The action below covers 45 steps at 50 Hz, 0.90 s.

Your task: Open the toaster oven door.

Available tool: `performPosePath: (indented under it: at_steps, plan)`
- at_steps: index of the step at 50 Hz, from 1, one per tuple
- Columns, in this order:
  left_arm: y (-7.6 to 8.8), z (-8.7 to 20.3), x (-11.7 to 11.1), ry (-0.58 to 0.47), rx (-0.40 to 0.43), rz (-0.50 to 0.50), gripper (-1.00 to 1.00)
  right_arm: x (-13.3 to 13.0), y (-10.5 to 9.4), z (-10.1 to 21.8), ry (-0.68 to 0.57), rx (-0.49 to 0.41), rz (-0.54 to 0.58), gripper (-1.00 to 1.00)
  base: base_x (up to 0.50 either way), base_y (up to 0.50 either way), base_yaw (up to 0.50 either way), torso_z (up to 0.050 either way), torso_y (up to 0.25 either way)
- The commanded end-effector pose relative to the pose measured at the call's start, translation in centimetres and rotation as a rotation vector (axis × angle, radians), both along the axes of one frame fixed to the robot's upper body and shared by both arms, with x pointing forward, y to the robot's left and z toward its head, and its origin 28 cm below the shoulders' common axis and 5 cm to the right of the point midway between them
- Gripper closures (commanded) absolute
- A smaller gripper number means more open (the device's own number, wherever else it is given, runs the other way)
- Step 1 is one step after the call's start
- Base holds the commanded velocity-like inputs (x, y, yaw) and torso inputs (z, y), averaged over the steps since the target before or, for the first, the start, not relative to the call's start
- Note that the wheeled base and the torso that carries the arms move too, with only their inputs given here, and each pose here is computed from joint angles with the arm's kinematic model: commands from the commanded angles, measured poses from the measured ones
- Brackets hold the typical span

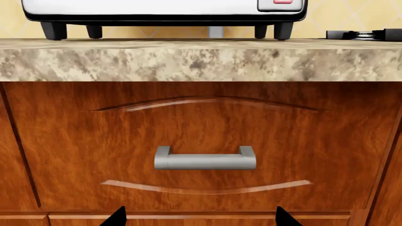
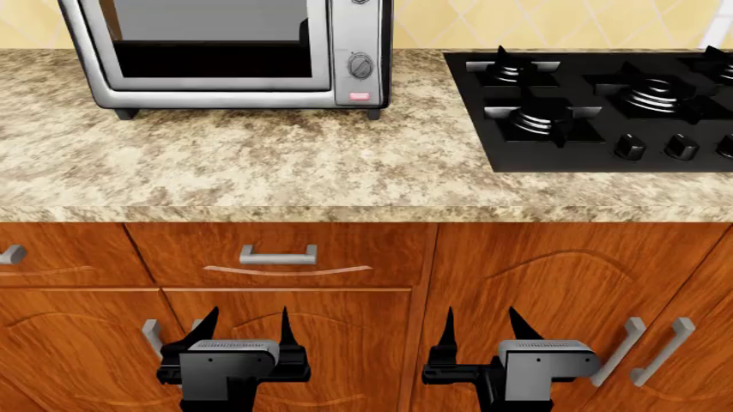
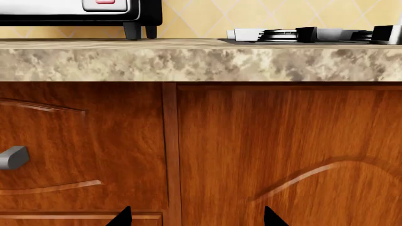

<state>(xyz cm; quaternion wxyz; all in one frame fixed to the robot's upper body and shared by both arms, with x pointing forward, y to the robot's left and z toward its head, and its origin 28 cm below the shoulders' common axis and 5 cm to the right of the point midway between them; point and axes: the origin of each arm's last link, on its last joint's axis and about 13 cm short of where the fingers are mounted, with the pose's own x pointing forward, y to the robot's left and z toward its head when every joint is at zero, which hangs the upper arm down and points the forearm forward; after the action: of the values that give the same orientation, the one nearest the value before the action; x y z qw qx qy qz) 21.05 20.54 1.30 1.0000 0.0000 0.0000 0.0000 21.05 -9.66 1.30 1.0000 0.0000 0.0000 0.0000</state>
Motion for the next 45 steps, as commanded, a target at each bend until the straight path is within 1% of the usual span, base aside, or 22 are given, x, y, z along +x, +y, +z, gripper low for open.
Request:
performPosePath:
  at_steps: [1, 7, 9, 19, 27, 33, 40, 45]
  plan:
    - [0.0, 0.0, 0.0, 0.001, 0.001, -0.002, -1.00, 0.0, 0.0, 0.0, 0.001, -0.002, -0.003, -1.00, 0.00, 0.00, 0.00, 0.000, 0.000]
    - [-0.3, 0.0, -0.2, 0.002, 0.016, -0.017, -1.00, -0.1, 0.0, -0.3, 0.010, -0.008, -0.006, -1.00, 0.00, 0.00, 0.00, 0.000, 0.000]
    - [-0.3, 0.0, -0.2, 0.003, -0.005, -0.034, -1.00, -0.1, 0.1, -0.2, 0.008, -0.005, 0.000, -1.00, 0.00, 0.00, 0.00, 0.000, 0.000]
    - [-0.4, 0.5, -0.5, 0.002, 0.000, -0.066, -1.00, 0.0, 0.1, -0.2, 0.005, 0.001, 0.007, -1.00, 0.00, 0.00, 0.00, 0.050, 0.000]
    - [-0.2, 1.6, -0.3, -0.014, 0.001, -0.077, -1.00, 0.5, -0.1, 0.6, -0.010, -0.001, 0.011, -1.00, 0.00, 0.00, 0.00, 0.050, 0.000]
    - [0.3, 3.5, 0.4, -0.043, 0.029, -0.089, -1.00, 1.5, -0.6, 2.1, -0.041, -0.014, 0.005, -1.00, 0.00, 0.00, 0.00, 0.050, 0.000]
    - [1.2, 6.9, 1.4, -0.084, 0.068, -0.106, -1.00, 3.3, -1.6, 5.0, -0.095, -0.028, -0.012, -1.00, 0.00, 0.00, 0.00, 0.050, 0.000]
    - [1.9, 9.3, 2.2, -0.098, 0.083, -0.119, -1.00, 4.3, -2.1, 6.4, -0.113, -0.039, -0.008, -1.00, 0.00, 0.00, 0.00, 0.050, 0.000]
